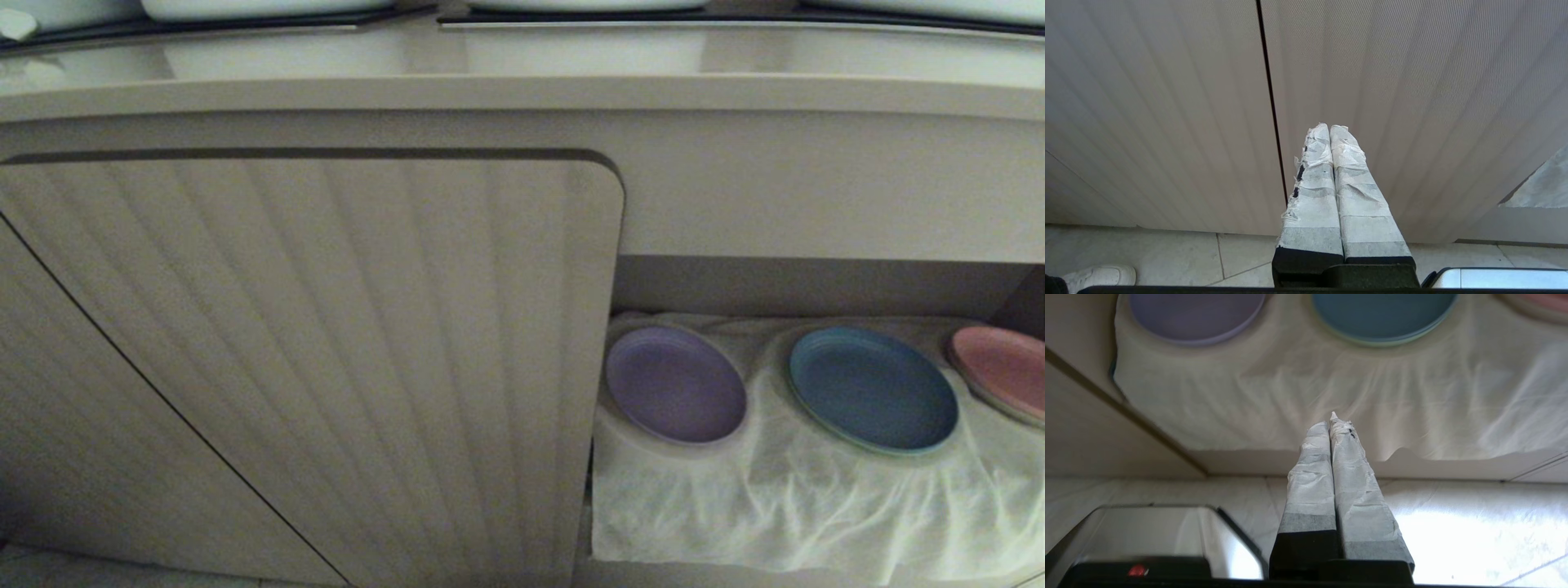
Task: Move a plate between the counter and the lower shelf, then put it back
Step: Pick up the plate in the cupboard
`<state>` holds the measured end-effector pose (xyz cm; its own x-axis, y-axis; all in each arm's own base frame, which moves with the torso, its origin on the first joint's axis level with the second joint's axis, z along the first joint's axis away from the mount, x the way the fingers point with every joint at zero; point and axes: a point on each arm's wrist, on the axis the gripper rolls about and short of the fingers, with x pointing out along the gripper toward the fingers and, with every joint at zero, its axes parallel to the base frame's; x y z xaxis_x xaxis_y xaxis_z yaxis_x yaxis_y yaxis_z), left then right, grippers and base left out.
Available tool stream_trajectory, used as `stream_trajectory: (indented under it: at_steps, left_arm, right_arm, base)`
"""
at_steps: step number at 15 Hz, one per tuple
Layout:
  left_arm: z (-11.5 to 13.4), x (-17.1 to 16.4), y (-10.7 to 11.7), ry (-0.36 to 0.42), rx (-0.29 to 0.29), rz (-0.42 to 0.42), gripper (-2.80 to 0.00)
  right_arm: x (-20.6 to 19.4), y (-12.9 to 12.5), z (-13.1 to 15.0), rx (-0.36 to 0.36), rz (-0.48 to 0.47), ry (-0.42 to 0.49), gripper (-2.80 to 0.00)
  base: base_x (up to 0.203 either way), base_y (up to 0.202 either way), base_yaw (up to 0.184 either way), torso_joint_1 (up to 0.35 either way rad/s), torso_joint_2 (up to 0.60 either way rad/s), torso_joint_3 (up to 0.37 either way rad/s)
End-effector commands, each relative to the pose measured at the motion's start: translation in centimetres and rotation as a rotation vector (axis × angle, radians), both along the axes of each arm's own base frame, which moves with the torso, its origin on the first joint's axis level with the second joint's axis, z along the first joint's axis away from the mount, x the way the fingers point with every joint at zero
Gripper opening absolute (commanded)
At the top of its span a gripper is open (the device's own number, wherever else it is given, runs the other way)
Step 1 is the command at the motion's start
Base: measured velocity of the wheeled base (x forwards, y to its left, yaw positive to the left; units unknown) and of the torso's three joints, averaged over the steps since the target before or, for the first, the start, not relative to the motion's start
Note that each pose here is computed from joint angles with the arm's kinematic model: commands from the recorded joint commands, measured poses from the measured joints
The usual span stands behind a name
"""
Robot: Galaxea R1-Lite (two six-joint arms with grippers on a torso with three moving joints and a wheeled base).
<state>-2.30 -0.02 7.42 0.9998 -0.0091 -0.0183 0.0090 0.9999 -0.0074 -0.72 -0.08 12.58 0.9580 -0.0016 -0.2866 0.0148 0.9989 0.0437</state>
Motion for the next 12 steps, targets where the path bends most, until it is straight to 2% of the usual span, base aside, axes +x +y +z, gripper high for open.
stream_trajectory:
  at_steps: [1, 8, 12]
  left_arm:
    - [0.0, 0.0, 0.0, 0.0, 0.0, 0.0, -2.8]
    - [0.0, 0.0, 0.0, 0.0, 0.0, 0.0, -2.8]
    - [0.0, 0.0, 0.0, 0.0, 0.0, 0.0, -2.8]
  right_arm:
    - [-1.0, 0.0, -0.9, -0.003, -0.016, -0.065, -2.8]
    - [-2.0, 0.0, -4.5, -0.065, -0.02, -0.25, -2.8]
    - [-1.8, 0.0, -5.0, -0.07, -0.016, -0.25, -2.8]
  base:
    - [0.0, 0.0, 0.0, 0.0, 0.0, 0.0]
    - [0.0, 0.0, 0.0, 0.0, 0.0, 0.0]
    - [0.0, 0.0, 0.0, 0.0, 0.0, 0.0]
